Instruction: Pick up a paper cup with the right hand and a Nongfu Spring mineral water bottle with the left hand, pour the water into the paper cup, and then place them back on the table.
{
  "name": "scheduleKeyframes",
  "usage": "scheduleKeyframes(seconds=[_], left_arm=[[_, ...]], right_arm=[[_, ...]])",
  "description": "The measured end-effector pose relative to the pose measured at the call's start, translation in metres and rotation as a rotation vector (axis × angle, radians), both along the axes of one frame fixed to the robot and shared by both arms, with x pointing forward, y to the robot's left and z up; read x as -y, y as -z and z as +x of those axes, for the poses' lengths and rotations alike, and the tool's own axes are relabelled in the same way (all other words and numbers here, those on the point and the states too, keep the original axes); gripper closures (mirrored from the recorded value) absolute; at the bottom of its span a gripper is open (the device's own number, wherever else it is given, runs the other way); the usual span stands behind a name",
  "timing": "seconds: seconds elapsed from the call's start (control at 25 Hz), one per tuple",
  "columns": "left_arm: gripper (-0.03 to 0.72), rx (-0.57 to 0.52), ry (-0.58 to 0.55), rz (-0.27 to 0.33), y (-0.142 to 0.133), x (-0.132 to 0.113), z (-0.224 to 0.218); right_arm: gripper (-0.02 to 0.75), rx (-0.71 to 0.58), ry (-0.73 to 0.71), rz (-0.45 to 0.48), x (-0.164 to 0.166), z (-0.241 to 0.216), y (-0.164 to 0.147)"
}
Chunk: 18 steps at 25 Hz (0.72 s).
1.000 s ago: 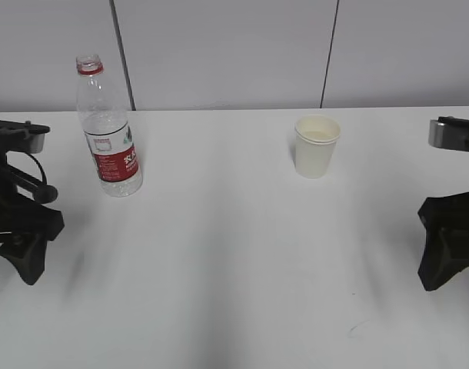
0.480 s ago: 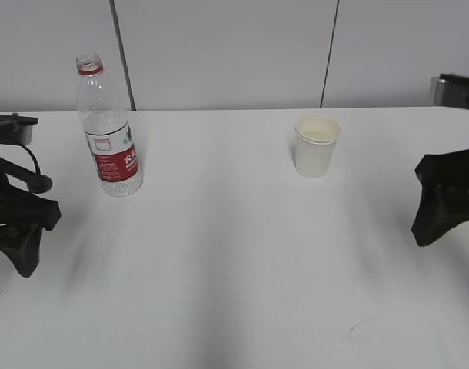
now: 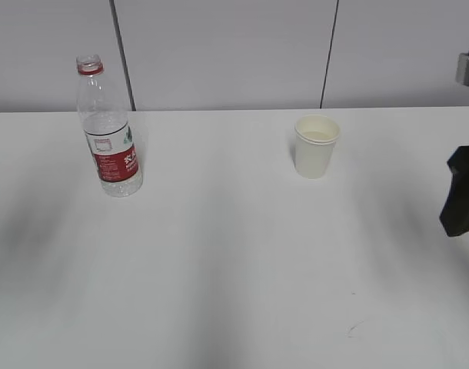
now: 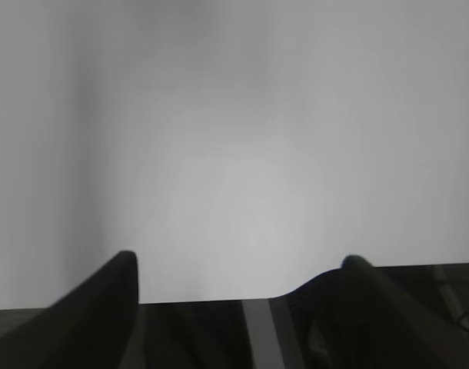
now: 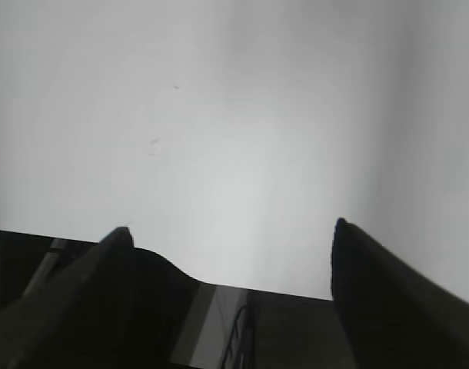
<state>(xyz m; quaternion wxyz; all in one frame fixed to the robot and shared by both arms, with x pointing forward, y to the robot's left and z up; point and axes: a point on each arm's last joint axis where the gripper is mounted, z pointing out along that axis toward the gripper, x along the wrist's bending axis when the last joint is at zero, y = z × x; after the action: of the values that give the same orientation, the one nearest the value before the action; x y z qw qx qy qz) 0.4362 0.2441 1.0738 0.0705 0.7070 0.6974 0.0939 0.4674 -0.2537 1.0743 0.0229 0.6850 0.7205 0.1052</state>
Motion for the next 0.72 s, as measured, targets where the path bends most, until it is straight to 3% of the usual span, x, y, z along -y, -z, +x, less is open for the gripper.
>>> scheduleKeyframes(seconds=[0.4, 0.72], left_arm=[[0.2, 0.287, 0.032, -0.042, -0.027, -0.037, -0.098], [0.218, 0.521, 0.096, -0.084, -0.019, -0.057, -0.157]], right_arm=[[0.148, 0.084, -0.072, -0.055, 0.015, -0.067, 0.001], [0.148, 0.205, -0.082, -0.032, 0.025, -0.133, 0.014]])
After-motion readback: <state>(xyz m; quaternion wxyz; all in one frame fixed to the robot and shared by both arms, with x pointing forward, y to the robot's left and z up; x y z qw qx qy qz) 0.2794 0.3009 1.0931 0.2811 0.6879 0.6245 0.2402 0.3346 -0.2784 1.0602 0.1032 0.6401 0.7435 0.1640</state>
